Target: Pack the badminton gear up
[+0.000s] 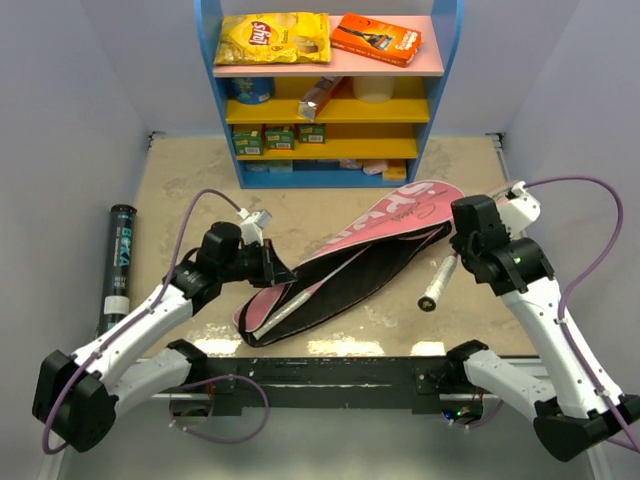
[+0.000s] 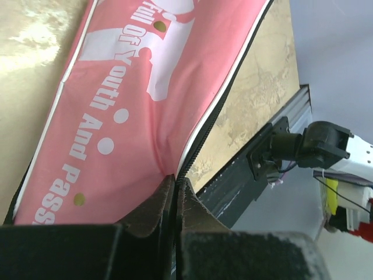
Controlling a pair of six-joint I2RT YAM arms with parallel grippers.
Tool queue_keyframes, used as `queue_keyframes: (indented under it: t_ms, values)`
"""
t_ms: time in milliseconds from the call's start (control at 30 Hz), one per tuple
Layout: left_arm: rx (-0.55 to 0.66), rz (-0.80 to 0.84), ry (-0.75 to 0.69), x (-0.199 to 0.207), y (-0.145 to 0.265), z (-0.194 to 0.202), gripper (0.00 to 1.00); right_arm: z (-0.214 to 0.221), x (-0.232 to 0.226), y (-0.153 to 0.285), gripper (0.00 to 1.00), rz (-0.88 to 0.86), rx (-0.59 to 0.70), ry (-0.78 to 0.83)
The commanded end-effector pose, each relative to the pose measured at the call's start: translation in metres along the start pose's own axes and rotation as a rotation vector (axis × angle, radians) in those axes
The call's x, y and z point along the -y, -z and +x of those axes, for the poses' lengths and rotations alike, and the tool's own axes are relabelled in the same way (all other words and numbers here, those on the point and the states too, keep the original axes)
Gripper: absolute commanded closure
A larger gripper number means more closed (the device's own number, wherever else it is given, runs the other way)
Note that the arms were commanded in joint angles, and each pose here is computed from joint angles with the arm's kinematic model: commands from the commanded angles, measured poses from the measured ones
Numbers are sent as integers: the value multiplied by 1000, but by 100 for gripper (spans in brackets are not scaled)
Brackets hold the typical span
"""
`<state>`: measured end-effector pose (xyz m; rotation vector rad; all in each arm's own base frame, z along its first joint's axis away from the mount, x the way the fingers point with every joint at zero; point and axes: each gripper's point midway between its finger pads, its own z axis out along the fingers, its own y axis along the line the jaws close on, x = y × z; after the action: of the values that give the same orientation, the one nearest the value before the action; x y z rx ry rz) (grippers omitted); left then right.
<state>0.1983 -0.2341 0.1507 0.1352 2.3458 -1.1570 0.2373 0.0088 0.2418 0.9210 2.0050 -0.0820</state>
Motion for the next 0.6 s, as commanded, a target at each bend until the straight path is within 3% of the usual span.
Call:
queue_keyframes:
  t_ms: [0,300,433,567]
  values:
    - [98,-63,-22,-4,20,-12,100,-38,-9,13,100,-13,95,24]
    - [144,-87,16,-4,39,-9,100,-77,-26,28,100,-39,176,58]
    - [139,-75,35,-2,37,-7,100,-66,-32,24,100,-66,136,80]
    - [150,-79,40,-2,38,-11,100,-26,-25,-2,100,-46,64,127]
